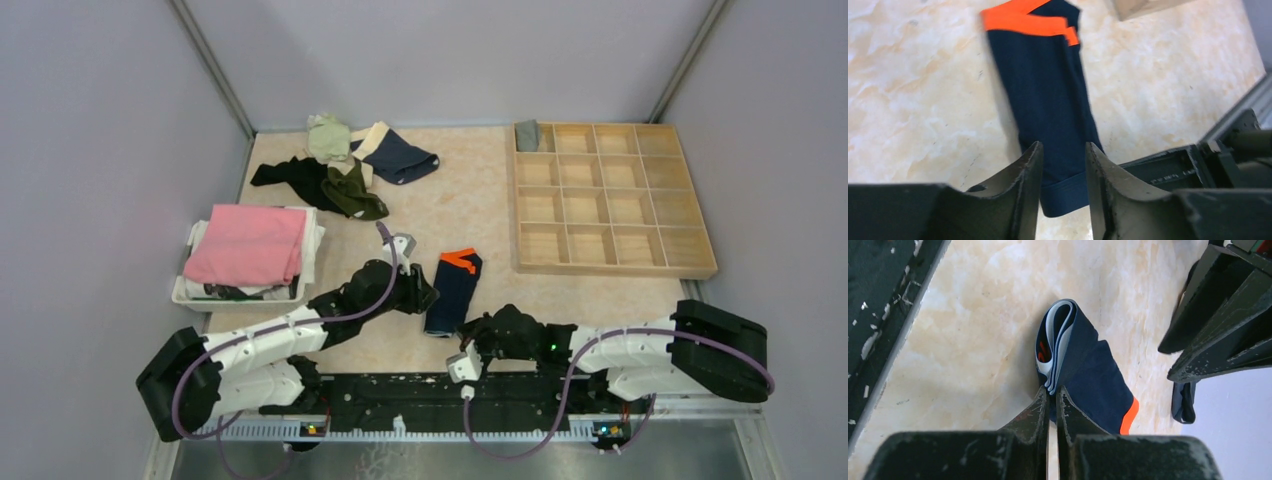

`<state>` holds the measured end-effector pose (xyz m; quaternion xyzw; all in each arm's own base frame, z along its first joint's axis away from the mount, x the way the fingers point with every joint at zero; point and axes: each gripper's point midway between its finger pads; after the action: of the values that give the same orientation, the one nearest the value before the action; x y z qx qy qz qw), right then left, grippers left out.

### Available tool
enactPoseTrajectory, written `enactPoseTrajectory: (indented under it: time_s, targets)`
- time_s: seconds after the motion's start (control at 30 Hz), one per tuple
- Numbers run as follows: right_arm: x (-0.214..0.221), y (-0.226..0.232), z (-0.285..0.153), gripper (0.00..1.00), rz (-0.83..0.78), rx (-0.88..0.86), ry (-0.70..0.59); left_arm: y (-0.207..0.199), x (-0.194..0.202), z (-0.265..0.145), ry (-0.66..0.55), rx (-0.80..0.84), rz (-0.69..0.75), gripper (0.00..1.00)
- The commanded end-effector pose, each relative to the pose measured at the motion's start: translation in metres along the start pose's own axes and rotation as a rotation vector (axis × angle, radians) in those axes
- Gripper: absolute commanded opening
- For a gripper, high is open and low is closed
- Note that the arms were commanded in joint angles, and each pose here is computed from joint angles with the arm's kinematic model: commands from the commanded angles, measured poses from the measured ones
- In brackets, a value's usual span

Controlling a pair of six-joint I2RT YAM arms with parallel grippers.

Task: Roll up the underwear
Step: Roll the underwear to the center of the board.

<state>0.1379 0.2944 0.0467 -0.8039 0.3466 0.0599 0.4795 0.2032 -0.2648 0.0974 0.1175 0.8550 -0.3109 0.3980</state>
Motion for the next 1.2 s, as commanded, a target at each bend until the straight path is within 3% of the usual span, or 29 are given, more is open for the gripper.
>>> enactPoseTrajectory:
  time_s: [0.0, 0.2, 0.3, 0.6, 1.17]
  targets:
    - [-0.020, 0.008, -0.003, 0.00, 0.094, -0.017, -0.095, -0.038, -0.017, -0.006, -0.050, 0.208, 0.099, 0.38]
    - [-0.026, 0.019, -0.001, 0.00, 0.095, -0.046, -0.122, -0.058, 0.010, 0.006, 0.087, 0.348, 0.153, 0.07]
    - [-0.034, 0.023, -0.001, 0.00, 0.074, -0.063, -0.140, -0.052, 0.024, 0.006, 0.132, 0.336, 0.141, 0.01]
    - [-0.064, 0.039, -0.001, 0.00, 0.006, -0.110, -0.239, -0.041, 0.033, -0.025, 0.122, 0.319, 0.114, 0.00]
    - [-0.061, 0.044, -0.003, 0.00, 0.245, -0.072, -0.243, -0.033, 0.089, -0.035, 0.275, 0.386, 0.098, 0.00]
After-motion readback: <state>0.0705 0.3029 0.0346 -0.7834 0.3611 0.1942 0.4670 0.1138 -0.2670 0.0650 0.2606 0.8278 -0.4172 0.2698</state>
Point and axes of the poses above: each gripper's point midway between its finger pads, its own z axis out along the fingers, its own y axis along the line the jaws close on, x = y × z, and after that the axes turned 3 degrees about z, right-handed
